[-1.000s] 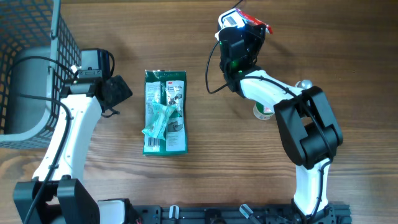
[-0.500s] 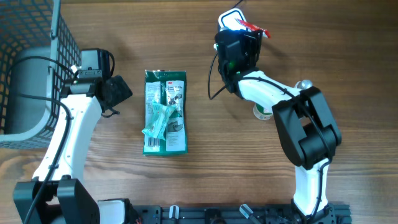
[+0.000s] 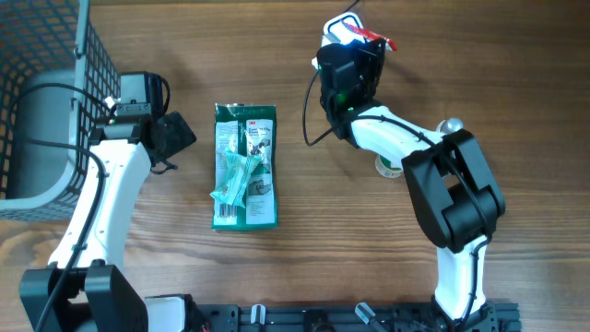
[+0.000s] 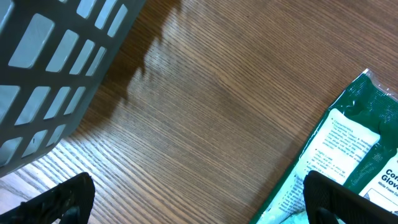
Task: Scan the item barcode
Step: 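Hold the stick snack near the scanner and rotate it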
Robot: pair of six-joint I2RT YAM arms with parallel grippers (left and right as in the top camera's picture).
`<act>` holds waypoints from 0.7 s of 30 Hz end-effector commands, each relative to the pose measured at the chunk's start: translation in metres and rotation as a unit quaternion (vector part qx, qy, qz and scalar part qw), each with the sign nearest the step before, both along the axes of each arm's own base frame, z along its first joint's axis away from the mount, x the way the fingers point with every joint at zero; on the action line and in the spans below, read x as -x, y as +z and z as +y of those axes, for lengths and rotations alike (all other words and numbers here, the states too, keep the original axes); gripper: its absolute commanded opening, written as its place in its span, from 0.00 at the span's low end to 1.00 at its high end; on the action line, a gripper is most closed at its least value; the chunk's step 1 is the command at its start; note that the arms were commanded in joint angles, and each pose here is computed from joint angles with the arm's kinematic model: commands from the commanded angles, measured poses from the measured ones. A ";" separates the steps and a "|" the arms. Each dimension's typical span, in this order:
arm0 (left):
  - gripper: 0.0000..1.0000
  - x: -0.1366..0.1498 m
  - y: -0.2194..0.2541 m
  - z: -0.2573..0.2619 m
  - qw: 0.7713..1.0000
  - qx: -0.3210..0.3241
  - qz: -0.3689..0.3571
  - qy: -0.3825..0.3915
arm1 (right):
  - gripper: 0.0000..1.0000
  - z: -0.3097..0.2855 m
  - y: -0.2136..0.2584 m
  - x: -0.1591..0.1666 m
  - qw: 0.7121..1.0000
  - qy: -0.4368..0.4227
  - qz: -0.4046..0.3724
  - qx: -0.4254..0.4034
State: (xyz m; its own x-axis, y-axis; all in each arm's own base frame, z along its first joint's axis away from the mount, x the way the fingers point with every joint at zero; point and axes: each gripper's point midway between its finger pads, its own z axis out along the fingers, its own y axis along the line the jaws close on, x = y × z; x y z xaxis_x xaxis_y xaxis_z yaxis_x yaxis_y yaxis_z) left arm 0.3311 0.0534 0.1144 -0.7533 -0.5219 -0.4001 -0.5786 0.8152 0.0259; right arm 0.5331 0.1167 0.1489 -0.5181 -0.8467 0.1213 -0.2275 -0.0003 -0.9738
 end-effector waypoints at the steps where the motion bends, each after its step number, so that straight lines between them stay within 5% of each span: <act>1: 1.00 -0.001 0.000 0.002 1.000 0.000 0.000 0.007 | 0.04 0.022 0.066 0.010 0.996 0.025 -0.068 -0.048; 8: 1.00 -0.001 0.000 0.002 1.000 0.001 0.000 0.007 | 0.04 0.047 0.130 0.050 0.987 0.063 -0.096 -0.111; 14: 1.00 -0.001 -0.001 0.002 1.000 0.001 0.000 0.007 | 0.04 0.066 0.112 0.089 0.964 0.078 -0.044 -0.252; 19: 1.00 -0.001 -0.001 0.002 1.000 0.000 0.000 0.007 | 0.04 0.088 0.058 0.128 0.914 0.057 0.066 -0.397; 21: 1.00 -0.001 -0.001 0.002 1.000 0.001 0.000 0.007 | 0.04 0.103 0.030 0.152 0.867 0.027 0.136 -0.478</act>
State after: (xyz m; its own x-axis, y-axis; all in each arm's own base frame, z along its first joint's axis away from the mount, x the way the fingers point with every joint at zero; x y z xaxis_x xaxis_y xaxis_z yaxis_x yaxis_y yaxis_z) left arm 0.3310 0.0534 0.1144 -0.7535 -0.5219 -0.3998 -0.5786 0.8152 0.0261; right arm 0.4077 0.1869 0.2020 -0.4169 -0.8637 -0.2832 -0.4236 0.4603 -0.7801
